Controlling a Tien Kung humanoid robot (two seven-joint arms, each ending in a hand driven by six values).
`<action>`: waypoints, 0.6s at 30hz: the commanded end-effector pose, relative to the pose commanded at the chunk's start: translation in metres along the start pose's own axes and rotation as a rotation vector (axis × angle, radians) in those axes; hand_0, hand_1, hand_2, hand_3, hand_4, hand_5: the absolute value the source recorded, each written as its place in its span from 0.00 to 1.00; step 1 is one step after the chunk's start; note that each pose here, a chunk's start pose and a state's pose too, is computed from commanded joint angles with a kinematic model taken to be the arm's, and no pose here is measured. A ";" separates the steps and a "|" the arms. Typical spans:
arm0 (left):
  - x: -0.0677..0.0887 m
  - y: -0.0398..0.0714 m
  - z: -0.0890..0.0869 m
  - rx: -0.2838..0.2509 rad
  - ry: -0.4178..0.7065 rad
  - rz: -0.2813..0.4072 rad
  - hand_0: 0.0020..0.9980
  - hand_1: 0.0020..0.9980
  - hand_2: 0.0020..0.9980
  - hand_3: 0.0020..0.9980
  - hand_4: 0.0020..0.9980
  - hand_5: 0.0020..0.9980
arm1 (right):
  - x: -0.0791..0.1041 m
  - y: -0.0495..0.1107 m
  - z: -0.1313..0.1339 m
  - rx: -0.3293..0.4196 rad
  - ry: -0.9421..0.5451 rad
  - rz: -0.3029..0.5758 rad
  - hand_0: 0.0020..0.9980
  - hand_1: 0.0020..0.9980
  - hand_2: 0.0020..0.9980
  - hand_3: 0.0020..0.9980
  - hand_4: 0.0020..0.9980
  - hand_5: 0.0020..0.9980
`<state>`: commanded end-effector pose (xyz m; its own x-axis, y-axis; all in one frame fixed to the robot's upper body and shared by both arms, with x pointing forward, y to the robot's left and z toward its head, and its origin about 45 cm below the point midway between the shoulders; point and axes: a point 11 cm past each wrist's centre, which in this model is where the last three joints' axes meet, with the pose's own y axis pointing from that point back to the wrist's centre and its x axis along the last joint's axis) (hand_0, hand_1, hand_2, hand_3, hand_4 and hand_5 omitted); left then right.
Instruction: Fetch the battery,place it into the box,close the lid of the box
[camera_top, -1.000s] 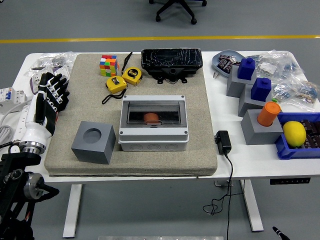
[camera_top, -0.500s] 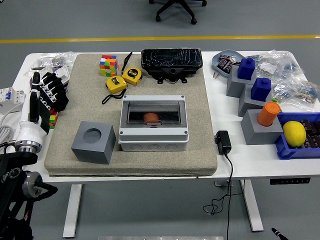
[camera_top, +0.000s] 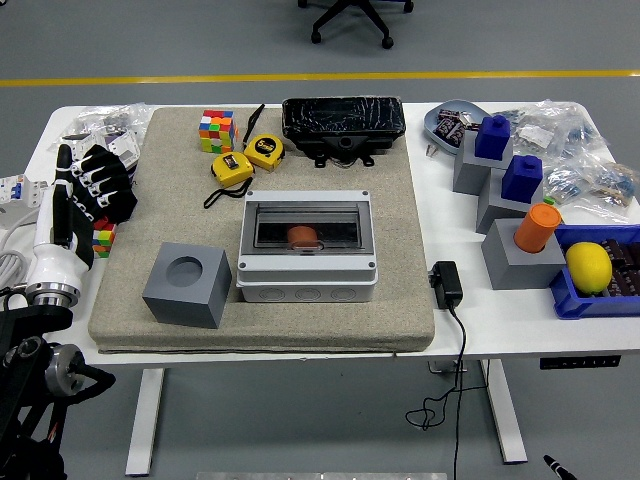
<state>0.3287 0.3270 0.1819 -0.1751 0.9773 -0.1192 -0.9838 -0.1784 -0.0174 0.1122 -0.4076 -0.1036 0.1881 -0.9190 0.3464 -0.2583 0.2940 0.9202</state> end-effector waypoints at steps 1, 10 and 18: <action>0.000 0.000 0.000 0.001 -0.003 -0.004 0.48 0.62 0.59 0.77 1.00 1.00 | 0.000 0.000 0.000 0.000 -0.001 0.000 0.79 0.72 0.73 0.76 1.00 1.00; -0.003 0.000 0.000 0.004 -0.061 -0.032 0.76 0.86 0.82 0.67 1.00 0.97 | 0.000 0.000 0.001 -0.002 -0.004 0.001 0.78 0.71 0.71 0.76 1.00 1.00; -0.004 0.000 0.001 0.000 -0.051 -0.042 0.79 0.80 0.74 0.90 1.00 0.97 | 0.000 0.000 0.000 -0.001 -0.005 0.001 0.78 0.71 0.71 0.76 1.00 1.00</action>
<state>0.3291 0.3234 0.1831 -0.1351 0.9885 -0.0675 -0.9904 -0.1368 -0.0214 0.1120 -0.4077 -0.1036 0.1831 -0.9199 0.3468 -0.2581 0.2954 0.9199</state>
